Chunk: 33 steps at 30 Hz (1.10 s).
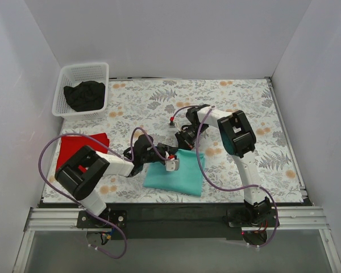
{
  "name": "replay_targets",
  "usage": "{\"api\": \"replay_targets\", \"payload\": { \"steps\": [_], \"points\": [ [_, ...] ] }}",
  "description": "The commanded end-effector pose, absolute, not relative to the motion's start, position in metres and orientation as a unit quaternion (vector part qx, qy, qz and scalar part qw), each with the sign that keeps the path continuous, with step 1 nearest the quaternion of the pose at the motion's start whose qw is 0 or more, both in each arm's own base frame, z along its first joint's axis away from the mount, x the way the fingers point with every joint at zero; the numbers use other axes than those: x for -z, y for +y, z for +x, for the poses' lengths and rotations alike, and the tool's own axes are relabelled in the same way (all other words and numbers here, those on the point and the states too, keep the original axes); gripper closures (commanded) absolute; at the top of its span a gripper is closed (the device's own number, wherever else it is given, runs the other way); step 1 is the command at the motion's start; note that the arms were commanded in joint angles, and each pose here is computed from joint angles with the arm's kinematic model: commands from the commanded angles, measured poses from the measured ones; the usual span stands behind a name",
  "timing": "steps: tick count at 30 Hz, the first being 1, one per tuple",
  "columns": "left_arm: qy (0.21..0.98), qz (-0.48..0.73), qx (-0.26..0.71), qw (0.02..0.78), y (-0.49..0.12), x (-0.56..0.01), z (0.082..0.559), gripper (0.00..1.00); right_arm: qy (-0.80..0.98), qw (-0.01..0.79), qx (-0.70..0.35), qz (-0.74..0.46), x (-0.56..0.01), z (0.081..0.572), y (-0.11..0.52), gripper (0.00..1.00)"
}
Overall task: Fold and stack the t-shirts
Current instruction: Fold the tshirt
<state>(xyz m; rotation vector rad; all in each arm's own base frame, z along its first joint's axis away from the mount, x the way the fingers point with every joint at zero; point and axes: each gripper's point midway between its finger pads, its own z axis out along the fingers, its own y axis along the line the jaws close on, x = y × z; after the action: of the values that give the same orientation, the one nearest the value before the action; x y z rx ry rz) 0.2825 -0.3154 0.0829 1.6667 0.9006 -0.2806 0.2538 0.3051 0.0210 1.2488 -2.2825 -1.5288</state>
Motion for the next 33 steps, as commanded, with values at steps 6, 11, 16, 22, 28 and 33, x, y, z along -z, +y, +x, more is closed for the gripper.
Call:
{"api": "replay_targets", "payload": {
  "steps": [6, 11, 16, 22, 28, 33],
  "points": [
    [0.376, 0.694, 0.071, 0.611, -0.312, -0.11, 0.299, 0.71, -0.767, 0.021, 0.435, 0.471, -0.016, 0.284, 0.296, 0.97],
    [0.437, 0.67, 0.107, 0.59, -0.305, -0.14, 0.293, 0.65, -0.771, -0.036, 0.381, 0.509, -0.042, 0.317, 0.298, 0.87],
    [0.505, 0.66, 0.14, 0.538, -0.286, -0.16, 0.279, 0.59, -0.776, -0.087, 0.314, 0.541, -0.069, 0.347, 0.288, 0.61],
    [0.682, 0.582, 0.25, 0.365, -0.246, -0.132, 0.281, 0.46, -0.796, -0.093, 0.291, 0.523, -0.092, 0.35, 0.248, 0.43],
    [0.754, 0.487, 0.348, 0.272, -0.24, -0.137, 0.305, 0.41, -0.807, -0.056, 0.327, 0.489, -0.099, 0.317, 0.208, 0.36],
    [0.787, 0.459, 0.364, 0.196, -0.241, -0.104, 0.316, 0.41, -0.806, -0.016, 0.364, 0.467, -0.091, 0.288, 0.208, 0.36]
  ]
}}
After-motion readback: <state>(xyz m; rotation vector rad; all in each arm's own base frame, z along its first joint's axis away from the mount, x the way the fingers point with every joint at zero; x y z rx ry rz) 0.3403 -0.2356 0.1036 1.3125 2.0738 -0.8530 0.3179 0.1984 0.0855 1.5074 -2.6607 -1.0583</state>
